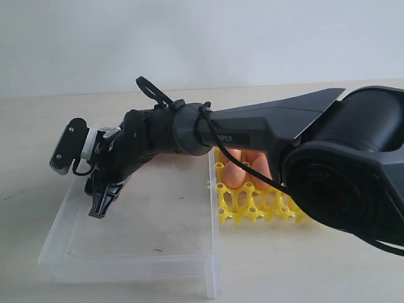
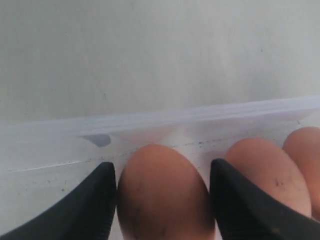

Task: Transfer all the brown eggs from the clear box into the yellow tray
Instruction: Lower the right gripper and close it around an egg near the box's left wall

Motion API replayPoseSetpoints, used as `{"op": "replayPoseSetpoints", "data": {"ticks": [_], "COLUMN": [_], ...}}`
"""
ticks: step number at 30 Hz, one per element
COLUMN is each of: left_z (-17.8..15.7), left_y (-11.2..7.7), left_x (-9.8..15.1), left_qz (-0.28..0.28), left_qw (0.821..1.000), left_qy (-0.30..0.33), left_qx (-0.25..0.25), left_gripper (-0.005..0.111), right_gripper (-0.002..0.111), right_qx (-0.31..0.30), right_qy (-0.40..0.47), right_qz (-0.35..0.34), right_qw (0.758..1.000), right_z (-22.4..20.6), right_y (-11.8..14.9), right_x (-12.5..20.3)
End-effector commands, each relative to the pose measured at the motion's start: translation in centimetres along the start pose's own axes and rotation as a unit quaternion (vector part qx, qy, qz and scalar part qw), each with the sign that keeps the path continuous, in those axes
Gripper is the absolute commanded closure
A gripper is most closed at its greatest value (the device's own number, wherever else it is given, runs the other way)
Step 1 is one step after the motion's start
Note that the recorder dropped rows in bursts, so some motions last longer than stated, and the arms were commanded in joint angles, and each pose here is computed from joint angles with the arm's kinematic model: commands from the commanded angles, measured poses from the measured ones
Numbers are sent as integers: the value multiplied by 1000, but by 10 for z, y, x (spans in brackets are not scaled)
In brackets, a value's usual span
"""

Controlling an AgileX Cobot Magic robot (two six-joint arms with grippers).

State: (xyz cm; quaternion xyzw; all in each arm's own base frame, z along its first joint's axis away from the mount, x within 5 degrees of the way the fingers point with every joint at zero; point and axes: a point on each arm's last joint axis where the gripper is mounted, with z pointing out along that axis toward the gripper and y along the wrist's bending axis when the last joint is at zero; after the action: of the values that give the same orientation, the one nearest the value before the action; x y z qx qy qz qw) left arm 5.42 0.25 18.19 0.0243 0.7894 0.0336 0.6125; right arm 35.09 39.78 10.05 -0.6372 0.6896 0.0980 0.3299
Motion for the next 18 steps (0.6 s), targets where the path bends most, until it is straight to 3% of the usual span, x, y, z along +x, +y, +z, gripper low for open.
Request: {"op": "replayPoseSetpoints", "data": {"ticks": [1, 6, 8, 9, 10, 11, 15, 18], "left_z": [-1, -1, -1, -1, -1, -1, -1, -1], "left_y": [0, 0, 0, 0, 0, 0, 0, 0], "left_x": [-3, -3, -3, -3, -3, -3, -3, -3], "left_qz": [-4, -4, -4, -4, -4, -4, -4, -4], "left_qw": [1000, 1000, 1000, 1000, 1000, 1000, 1000, 1000], "left_qy": [-12, -12, -12, -12, -12, -12, -12, -12], "left_qx": [0, 0, 0, 0, 0, 0, 0, 0], "left_gripper": [107, 107, 107, 107, 107, 107, 107, 107], "right_gripper": [54, 55, 67, 84, 92, 108, 108, 108], "right_qx": [1, -2, -11, -25, -32, -47, -71, -50], "right_qy": [-2, -1, 6, 16, 20, 31, 47, 26], "right_qz": [10, 15, 15, 15, 15, 19, 46, 74], "right_qw": [1000, 1000, 1000, 999, 999, 998, 995, 996], "right_z": [5, 8, 8, 8, 8, 7, -1, -27], "right_y": [1, 2, 4, 6, 8, 10, 13, 2], "right_x": [2, 4, 5, 7, 7, 9, 7, -13]}}
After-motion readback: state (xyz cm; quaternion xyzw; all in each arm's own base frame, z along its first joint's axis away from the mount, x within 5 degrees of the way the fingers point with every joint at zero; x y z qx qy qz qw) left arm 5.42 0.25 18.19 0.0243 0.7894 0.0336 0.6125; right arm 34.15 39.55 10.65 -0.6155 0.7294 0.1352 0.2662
